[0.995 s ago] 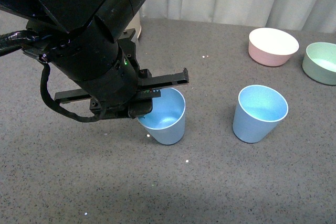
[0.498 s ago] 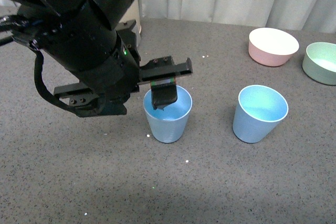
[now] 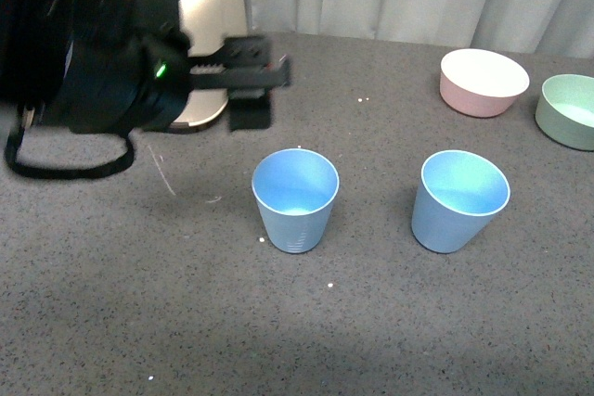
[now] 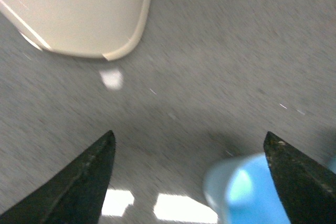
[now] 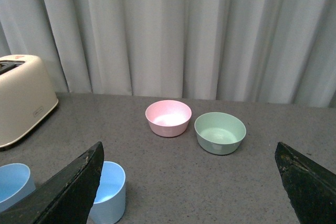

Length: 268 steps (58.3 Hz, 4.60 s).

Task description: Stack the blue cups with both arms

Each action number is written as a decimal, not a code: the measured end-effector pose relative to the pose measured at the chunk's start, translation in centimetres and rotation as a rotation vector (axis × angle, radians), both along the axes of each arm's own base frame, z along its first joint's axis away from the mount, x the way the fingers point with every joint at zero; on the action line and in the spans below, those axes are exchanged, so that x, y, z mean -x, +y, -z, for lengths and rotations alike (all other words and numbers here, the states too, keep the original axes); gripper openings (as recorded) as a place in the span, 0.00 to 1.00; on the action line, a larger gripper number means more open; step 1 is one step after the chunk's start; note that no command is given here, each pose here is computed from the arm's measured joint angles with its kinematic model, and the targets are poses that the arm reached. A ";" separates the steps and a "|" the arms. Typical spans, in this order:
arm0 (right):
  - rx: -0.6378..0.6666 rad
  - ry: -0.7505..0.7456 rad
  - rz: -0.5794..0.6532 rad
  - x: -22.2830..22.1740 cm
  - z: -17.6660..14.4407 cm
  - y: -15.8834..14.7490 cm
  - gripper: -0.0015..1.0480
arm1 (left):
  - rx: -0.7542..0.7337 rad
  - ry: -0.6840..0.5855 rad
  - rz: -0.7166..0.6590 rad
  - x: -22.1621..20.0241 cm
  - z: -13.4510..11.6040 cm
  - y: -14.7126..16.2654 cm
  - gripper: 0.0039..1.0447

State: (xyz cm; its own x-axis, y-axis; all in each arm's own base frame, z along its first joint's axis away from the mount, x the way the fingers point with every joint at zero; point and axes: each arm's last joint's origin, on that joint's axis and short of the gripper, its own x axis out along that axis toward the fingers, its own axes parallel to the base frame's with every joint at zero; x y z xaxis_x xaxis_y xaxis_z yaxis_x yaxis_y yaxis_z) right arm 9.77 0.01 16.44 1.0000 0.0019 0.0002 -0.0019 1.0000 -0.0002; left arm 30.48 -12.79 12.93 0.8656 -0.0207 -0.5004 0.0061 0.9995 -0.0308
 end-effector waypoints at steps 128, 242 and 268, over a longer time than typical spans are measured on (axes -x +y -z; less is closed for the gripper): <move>0.000 0.000 0.000 0.0 0.0 0.0 0.91 | -0.020 -0.547 -0.014 19.1 -4.4 12.8 0.03; 0.056 1.030 -0.130 -23.1 6.7 5.2 0.89 | -0.023 -0.541 -0.013 20.8 -4.1 12.8 0.94; 0.001 1.063 -0.117 -23.5 7.7 6.2 0.12 | -0.023 -0.541 -0.013 20.8 -4.1 12.8 0.94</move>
State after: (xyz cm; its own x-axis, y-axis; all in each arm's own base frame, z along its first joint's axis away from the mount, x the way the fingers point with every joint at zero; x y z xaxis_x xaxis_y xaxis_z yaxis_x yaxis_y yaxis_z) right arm 33.29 6.22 8.75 0.4805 0.0974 -0.8715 -0.0979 0.9936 0.0571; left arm 9.68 -0.02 16.98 0.9999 -0.0027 0.0170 0.0028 1.0000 -0.0051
